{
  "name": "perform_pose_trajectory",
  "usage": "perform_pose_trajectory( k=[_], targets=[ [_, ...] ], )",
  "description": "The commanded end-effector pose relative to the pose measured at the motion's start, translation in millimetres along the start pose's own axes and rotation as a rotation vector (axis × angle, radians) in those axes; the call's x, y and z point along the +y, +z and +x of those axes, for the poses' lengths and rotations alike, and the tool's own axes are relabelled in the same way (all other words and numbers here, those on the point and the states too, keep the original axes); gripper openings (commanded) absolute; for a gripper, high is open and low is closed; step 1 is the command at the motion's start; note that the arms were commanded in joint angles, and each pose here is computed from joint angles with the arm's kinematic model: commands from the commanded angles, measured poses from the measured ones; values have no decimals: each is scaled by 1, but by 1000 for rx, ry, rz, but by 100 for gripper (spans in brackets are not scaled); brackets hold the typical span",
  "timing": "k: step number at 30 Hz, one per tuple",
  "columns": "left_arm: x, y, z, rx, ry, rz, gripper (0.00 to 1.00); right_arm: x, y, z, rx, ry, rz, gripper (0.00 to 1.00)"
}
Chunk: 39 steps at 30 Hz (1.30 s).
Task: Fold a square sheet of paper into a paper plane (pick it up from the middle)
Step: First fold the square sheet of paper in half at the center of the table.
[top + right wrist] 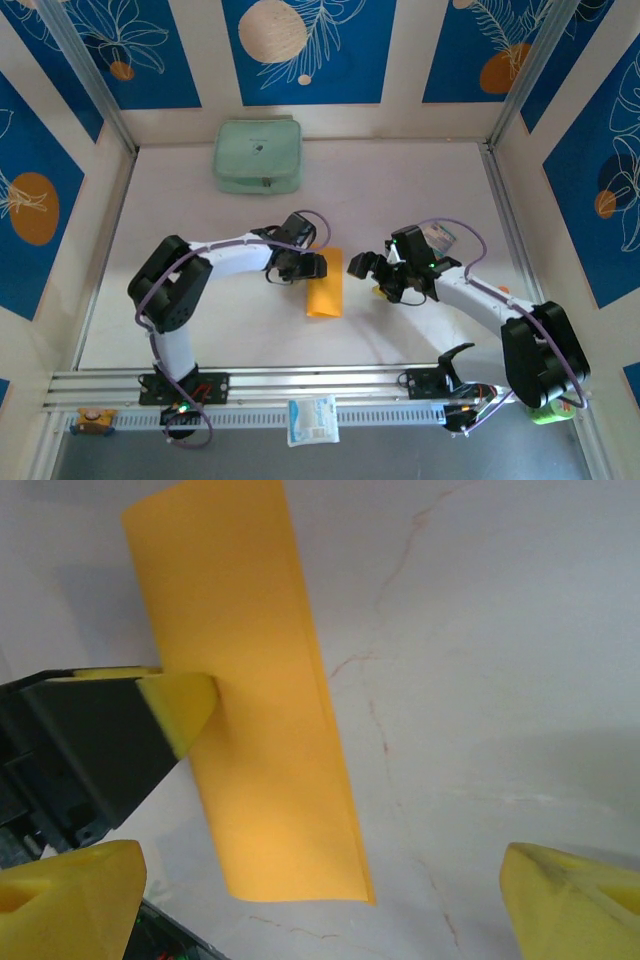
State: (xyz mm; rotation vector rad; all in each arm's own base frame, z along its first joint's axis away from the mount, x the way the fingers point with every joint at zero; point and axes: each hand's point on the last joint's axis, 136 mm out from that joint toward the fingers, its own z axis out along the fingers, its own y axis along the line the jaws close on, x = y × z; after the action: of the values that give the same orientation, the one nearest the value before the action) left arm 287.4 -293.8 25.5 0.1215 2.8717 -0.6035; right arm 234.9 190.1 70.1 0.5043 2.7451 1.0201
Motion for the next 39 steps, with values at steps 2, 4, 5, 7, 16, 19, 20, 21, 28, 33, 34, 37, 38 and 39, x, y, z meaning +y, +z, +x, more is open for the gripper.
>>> perform_pose_trajectory(
  k=[2,4,5,7,16,19,20,21,28,33,34,37,38,39],
  targets=[
    [25,20,13,48,30,-100,62,-14,2,5,28,53,51,91],
    [24,21,12,47,28,-97,62,-13,3,5,33,51,51,91],
    [24,22,12,52,26,-97,62,-12,3,4,33,51,52,91],
    [24,24,12,58,29,-99,62,-12,3,4,35,53,53,91],
    [29,27,13,71,26,-134,64,-14,3,5,37,56,63,91],
    [29,29,13,80,19,-136,64,-13,2,3,33,54,63,91],
    [29,30,13,81,22,-136,64,-13,2,3,34,51,64,91],
    [31,30,13,80,24,-140,65,-14,2,3,33,52,70,91],
    [35,31,13,91,74,-167,66,-15,-1,2,26,55,79,92],
    [37,30,11,88,76,-184,67,-15,-2,2,23,54,79,92],
    [37,31,12,89,75,-182,67,-16,-3,2,22,54,80,92],
    [36,31,11,86,70,-185,67,-17,-3,2,21,57,80,92],
    [36,32,11,88,69,-183,67,-16,-3,2,21,56,78,92],
    [36,32,12,90,66,-182,67,-16,-3,3,22,56,78,92]
  ],
)
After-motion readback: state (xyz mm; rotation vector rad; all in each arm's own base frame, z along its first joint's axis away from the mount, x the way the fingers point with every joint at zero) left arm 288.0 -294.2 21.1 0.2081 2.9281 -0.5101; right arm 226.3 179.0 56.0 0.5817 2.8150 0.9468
